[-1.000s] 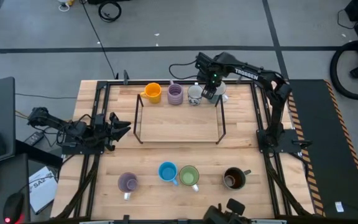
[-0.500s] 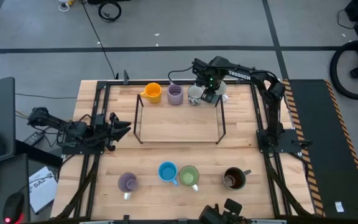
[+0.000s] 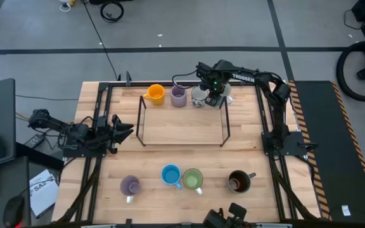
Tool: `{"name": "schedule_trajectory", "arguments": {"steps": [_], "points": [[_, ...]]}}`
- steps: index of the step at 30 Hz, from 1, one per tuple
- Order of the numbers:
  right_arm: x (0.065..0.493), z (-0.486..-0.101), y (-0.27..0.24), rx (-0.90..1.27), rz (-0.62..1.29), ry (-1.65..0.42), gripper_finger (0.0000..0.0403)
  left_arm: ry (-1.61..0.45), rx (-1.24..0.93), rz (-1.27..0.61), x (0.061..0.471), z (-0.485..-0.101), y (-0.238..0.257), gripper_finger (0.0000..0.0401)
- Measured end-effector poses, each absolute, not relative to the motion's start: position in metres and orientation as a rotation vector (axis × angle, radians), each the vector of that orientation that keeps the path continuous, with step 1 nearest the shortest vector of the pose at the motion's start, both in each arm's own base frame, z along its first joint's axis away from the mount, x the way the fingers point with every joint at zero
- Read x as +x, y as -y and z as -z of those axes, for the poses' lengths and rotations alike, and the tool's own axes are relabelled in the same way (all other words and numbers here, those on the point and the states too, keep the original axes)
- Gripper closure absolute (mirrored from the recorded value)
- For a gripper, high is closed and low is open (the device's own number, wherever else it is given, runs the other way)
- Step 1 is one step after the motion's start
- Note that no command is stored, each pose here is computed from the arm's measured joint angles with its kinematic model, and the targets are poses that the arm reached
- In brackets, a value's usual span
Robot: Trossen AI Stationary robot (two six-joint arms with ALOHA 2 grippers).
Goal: Place coffee mugs
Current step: Put the dark blue mug on the shelf
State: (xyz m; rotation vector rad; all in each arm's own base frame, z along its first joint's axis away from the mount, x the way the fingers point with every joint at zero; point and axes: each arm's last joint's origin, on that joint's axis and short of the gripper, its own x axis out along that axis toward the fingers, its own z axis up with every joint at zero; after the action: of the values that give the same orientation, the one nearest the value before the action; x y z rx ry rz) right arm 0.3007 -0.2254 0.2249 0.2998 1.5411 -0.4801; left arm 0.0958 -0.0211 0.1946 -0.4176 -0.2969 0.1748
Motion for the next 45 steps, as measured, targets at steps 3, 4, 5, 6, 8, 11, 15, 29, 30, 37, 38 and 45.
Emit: {"name": "schedule_trajectory", "arguments": {"steps": [3,4,5,6,8,11,15,29,30,37,38,45], "points": [[0.301,-0.225,0.226,0.299,0.481,-1.539,0.0328,0.297,-0.418,-0.175,0.096,-0.195,0.021,0.0271],[0.301,-0.225,0.226,0.299,0.481,-1.539,0.0335,0.297,-0.418,-0.174,0.096,-0.195,0.021,0.0271],[0.301,-0.225,0.226,0.298,0.482,-1.537,0.0341,0.297,-0.418,-0.174,0.096,-0.195,0.021,0.0271],[0.301,-0.225,0.226,0.297,0.483,-1.534,0.0347,0.297,-0.418,-0.174,0.096,-0.195,0.021,0.0271],[0.302,-0.225,0.226,0.292,0.481,-1.531,0.0356,0.297,-0.418,-0.174,0.096,-0.195,0.021,0.0271],[0.301,-0.225,0.226,0.293,0.481,-1.533,0.0362,0.297,-0.418,-0.175,0.096,-0.195,0.021,0.0271],[0.301,-0.225,0.226,0.294,0.481,-1.534,0.0359,0.297,-0.418,-0.175,0.096,-0.195,0.021,0.0271],[0.299,-0.228,0.224,0.267,0.44,-1.568,0.0365,0.297,-0.418,-0.174,0.096,-0.195,0.021,0.0271],[0.3,-0.23,0.225,0.266,0.44,-1.566,0.0365,0.297,-0.418,-0.175,0.096,-0.195,0.021,0.0271],[0.307,-0.252,0.224,0.23,0.441,-1.517,0.0366,0.298,-0.418,-0.175,0.096,-0.195,0.021,0.0271],[0.308,-0.256,0.224,0.227,0.439,-1.517,0.0366,0.298,-0.418,-0.175,0.096,-0.195,0.021,0.0271],[0.308,-0.287,0.224,0.194,0.465,-1.496,0.0366,0.298,-0.418,-0.175,0.096,-0.195,0.021,0.0271]]}}
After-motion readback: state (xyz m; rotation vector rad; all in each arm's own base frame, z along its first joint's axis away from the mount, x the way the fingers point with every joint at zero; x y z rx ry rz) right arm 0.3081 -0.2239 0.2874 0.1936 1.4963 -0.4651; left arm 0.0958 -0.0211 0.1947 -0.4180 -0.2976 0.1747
